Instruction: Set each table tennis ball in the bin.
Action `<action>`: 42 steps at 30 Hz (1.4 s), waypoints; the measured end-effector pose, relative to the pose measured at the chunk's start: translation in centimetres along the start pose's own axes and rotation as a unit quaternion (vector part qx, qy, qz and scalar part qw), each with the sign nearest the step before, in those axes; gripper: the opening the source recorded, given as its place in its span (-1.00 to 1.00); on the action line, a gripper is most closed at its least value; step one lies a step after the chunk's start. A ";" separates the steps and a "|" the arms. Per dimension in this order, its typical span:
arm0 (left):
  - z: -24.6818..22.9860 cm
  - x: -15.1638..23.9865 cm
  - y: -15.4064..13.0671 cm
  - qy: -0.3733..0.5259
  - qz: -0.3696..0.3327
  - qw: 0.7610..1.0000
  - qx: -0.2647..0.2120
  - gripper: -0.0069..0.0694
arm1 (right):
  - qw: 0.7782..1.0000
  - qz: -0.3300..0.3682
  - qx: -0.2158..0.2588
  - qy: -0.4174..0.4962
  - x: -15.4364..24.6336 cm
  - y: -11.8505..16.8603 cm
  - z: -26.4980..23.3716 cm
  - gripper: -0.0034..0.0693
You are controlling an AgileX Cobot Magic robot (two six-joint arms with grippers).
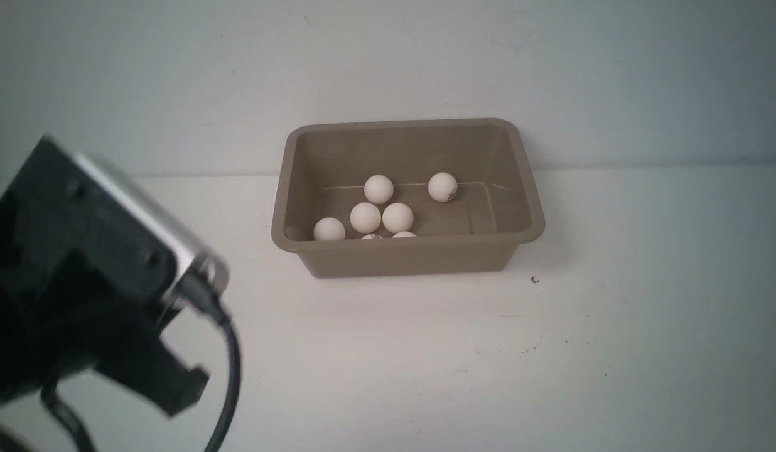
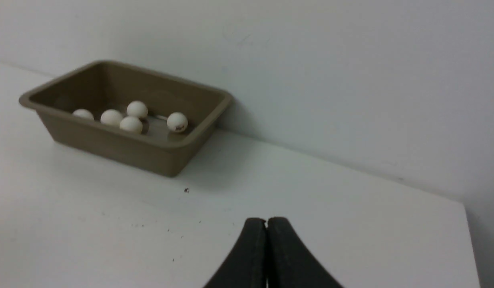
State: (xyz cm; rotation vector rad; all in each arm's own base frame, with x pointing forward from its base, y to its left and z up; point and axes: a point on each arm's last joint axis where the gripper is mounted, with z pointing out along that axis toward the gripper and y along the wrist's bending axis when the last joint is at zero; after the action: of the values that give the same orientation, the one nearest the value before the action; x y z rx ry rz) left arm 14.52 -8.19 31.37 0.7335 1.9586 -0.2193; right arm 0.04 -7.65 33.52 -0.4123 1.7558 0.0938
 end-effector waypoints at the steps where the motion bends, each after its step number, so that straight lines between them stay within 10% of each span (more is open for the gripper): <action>1: -0.4 0.7 -0.2 0.000 -0.008 1.000 0.001 -0.83 | 1.000 -0.004 -0.006 0.006 0.3 0.4 0.5 -0.95; 16: -2.3 3.3 -0.9 0.025 -0.017 1.000 0.010 -0.83 | 0.990 0.022 -0.116 -0.074 1.6 5.2 4.5 -0.95; 42: -2.7 4.7 -1.1 0.101 -0.014 0.994 0.025 -0.83 | 0.991 0.029 -0.115 -0.061 1.9 5.2 4.6 -0.95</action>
State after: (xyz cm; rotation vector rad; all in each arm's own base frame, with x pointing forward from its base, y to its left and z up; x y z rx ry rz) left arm 10.35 -5.94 28.49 0.7854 2.1639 -0.2187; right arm 2.30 -1.91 29.80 -0.5121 1.6426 0.3589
